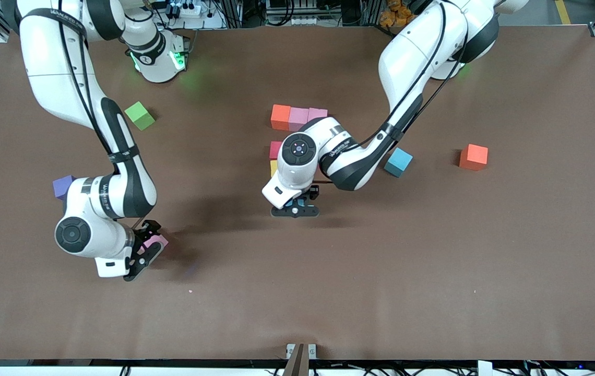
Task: Form number 2 with 11 blocks
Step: 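Carry the cyan cube with the left gripper while the right gripper grasps pink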
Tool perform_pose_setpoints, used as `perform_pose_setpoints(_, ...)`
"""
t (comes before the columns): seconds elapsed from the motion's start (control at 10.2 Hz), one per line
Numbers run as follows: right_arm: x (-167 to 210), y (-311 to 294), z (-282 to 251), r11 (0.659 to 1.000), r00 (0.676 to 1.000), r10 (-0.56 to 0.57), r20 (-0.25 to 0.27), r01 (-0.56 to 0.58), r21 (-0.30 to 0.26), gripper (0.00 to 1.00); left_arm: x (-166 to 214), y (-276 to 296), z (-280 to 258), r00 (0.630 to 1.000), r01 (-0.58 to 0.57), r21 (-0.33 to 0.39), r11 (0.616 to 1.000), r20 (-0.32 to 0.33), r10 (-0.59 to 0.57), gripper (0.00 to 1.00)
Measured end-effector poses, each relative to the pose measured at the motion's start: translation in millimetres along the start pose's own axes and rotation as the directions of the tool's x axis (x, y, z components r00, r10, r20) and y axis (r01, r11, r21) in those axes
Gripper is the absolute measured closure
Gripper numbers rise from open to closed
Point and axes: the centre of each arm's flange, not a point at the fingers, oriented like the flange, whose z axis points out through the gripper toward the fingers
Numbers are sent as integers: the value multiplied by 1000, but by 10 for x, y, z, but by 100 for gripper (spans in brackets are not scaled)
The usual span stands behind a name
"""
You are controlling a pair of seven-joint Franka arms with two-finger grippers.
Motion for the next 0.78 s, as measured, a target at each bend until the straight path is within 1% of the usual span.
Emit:
perform_pose_setpoints(0.29,-49,-35,153,1000,1000,2,8,-2,6,0,-84,74,108,999,15,-25,1000,32,-15,38)
perform_pose_setpoints(0.59,-102,-14,202,1000,1000,9,12,-9,11,0,-75,53,148,999,26,-26,999,42,-24,38)
perform_pose_setpoints(0.68,-120,1,207,1000,1000,13,12,-13,12,1,-82,45,201,999,26,-22,999,48,-25,38)
perform_pose_setpoints(0.78,-139,18,210,1000,1000,16,12,-17,13,9,-91,35,265,998,27,-17,999,55,-26,38)
